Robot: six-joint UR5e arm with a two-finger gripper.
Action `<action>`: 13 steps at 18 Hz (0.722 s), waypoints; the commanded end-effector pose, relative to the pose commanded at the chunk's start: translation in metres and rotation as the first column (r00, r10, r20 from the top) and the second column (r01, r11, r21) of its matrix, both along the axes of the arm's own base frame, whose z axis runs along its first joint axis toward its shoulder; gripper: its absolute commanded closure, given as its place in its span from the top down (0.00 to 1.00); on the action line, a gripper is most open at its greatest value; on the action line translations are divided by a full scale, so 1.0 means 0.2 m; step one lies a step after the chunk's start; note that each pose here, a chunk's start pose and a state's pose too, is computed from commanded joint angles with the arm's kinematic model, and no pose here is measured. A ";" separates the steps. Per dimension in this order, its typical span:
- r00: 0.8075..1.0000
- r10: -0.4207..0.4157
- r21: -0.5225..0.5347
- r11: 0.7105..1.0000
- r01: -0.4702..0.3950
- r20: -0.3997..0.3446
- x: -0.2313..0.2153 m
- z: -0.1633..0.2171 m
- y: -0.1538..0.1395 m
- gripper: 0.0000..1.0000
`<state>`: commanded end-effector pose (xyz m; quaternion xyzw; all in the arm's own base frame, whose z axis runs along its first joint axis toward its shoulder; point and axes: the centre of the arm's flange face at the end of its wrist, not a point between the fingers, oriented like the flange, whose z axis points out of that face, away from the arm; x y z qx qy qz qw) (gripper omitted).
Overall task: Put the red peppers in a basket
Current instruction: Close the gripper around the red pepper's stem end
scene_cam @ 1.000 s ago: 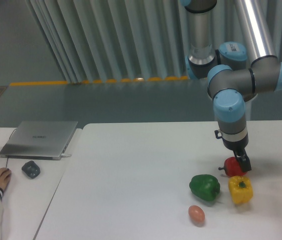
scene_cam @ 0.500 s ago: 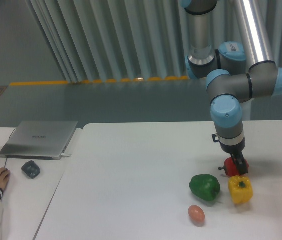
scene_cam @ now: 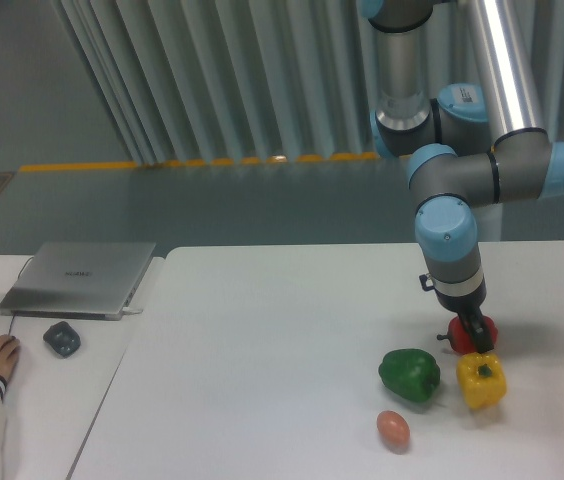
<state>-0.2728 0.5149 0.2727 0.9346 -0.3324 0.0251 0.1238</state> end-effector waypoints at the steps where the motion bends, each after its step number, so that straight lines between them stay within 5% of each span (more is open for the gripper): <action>1: 1.000 -0.001 0.000 1.000 0.001 -0.004 0.00 0.01 0.00 0.73; 5: 1.000 0.001 0.002 1.000 -0.001 -0.008 -0.01 0.03 0.01 0.55; 13: 1.000 0.002 0.009 1.000 -0.002 -0.013 -0.02 0.07 0.00 0.39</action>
